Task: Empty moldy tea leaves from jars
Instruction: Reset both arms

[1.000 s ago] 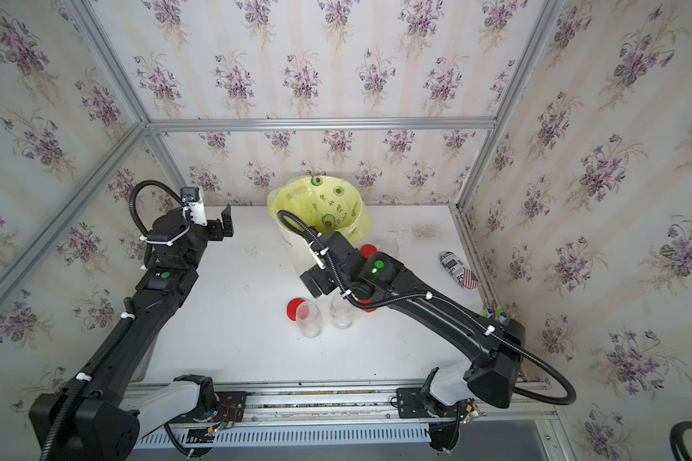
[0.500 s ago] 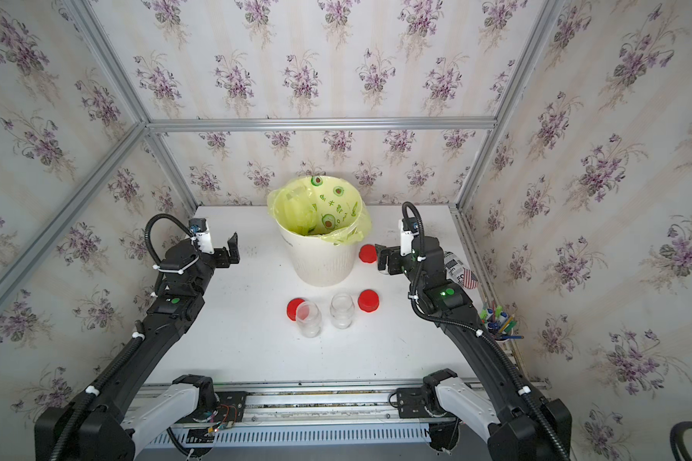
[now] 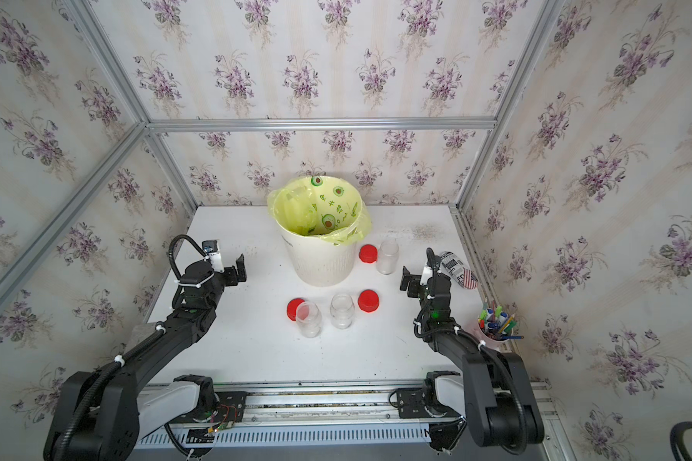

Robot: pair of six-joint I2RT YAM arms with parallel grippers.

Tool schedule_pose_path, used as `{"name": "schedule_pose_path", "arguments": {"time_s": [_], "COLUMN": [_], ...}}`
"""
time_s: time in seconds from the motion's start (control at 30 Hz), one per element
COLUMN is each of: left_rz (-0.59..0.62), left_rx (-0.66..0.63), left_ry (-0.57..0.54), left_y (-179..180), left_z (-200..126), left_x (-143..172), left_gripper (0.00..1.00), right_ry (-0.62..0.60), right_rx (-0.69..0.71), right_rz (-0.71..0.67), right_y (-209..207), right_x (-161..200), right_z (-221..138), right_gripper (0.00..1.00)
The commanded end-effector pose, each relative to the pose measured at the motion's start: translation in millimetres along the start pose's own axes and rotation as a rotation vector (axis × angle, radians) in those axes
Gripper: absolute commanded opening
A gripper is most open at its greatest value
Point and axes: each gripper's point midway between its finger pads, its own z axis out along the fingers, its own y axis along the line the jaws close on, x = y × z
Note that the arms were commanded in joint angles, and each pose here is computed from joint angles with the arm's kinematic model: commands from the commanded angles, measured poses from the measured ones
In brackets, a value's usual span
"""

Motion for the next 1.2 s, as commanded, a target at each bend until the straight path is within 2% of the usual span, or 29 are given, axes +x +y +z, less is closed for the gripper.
{"name": "schedule_pose_path", "arguments": {"time_s": [0.0, 0.1, 0.2, 0.47, 0.57, 0.77, 0.9, 0.97, 1.17], "left_rz": [-0.022, -0.031, -0.030, 0.051, 0.057, 0.082, 0.093, 0.103, 0.092], "left_rx": [-0.001, -0.014, 0.014, 0.033, 0.057, 0.099, 0.104, 0.119, 0.064], "left_ry": [-0.049, -0.036, -0.045, -0.005, -0.009, 0.007, 0.053, 0.036, 0.075], "left_y": [-1, 1, -4, -15, -20, -32, -34, -37, -30], "left_z": [6, 10, 7, 3, 10, 30, 33, 33, 39], "left_x": [-7, 8, 8, 26, 35, 65, 68, 68, 68], "left_gripper": [1.00, 1.00, 1.00, 1.00, 1.00, 1.00, 1.00, 1.00, 1.00], "right_ry": [-0.190, -0.192, -0.174, -0.161, -0.146, -0.148, -0.148, -0.147, -0.139], "right_rx": [-0.055, -0.055, -0.088, -0.074, -0.024, -0.023, -0.021, -0.022, -0.024], "right_rz": [-0.032, -0.037, -0.055, -0.049, -0.025, -0.026, -0.026, -0.026, -0.025], "right_y": [9, 8, 13, 10, 1, 1, 1, 1, 2], "right_x": [-37, -29, -19, -10, -9, -10, -10, -9, -9], "right_z": [0, 4, 10, 18, 22, 22, 21, 21, 24], "right_gripper": [1.00, 1.00, 1.00, 1.00, 1.00, 1.00, 1.00, 1.00, 1.00]}}
